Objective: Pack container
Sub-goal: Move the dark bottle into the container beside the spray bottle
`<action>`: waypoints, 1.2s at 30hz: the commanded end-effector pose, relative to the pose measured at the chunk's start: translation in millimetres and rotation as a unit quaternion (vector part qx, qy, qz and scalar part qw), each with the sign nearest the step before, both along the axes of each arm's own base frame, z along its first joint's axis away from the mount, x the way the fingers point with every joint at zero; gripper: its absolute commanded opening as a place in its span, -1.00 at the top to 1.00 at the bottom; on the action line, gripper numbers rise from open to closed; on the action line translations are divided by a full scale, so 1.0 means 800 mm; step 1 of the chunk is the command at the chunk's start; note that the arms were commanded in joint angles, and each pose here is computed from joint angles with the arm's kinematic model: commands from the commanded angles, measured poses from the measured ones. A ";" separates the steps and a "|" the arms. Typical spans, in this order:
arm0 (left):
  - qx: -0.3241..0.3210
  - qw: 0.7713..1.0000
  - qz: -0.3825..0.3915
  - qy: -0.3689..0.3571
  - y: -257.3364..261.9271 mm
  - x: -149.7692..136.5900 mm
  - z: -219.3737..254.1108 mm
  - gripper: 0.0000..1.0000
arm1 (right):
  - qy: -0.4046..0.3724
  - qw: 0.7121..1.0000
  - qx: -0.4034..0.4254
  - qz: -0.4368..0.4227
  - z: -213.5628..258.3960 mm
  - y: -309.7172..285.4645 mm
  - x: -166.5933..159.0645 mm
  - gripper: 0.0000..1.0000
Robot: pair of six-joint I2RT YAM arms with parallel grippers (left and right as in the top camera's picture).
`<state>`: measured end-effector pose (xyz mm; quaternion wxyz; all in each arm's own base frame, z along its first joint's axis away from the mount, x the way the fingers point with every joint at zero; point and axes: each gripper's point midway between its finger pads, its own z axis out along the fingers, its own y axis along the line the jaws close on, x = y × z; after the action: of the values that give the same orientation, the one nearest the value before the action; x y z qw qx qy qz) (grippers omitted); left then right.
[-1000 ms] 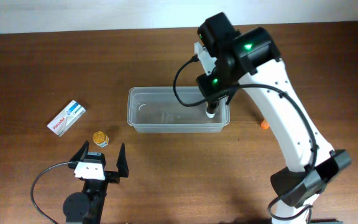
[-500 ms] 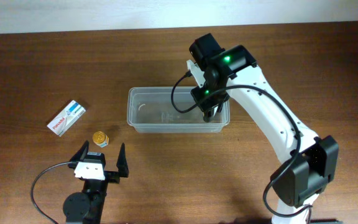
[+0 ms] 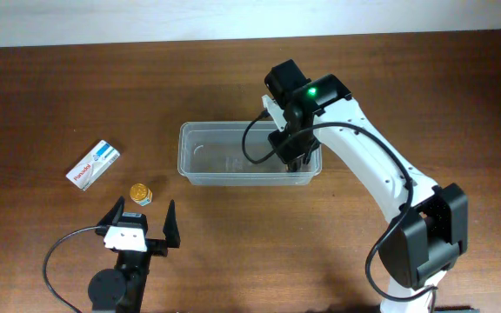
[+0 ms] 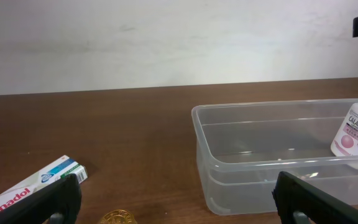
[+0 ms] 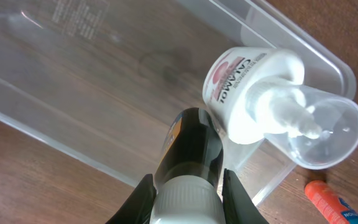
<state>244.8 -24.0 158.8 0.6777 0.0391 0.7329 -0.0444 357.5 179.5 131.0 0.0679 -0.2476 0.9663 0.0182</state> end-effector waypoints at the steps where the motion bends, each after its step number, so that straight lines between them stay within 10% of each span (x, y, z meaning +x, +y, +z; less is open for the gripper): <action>1: 0.006 1.000 0.002 -0.001 0.001 0.000 -0.002 -0.99 | -0.013 1.000 -0.005 -0.010 0.007 -0.015 0.008 0.61; 36: 0.006 1.000 0.002 -0.001 0.001 0.000 -0.002 -0.99 | -0.001 0.998 -0.005 -0.056 -0.039 -0.029 0.007 0.61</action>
<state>244.8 -24.0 158.8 0.6777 0.0391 0.7329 -0.0444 361.2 165.3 97.2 0.0636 -0.2205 0.9732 0.0136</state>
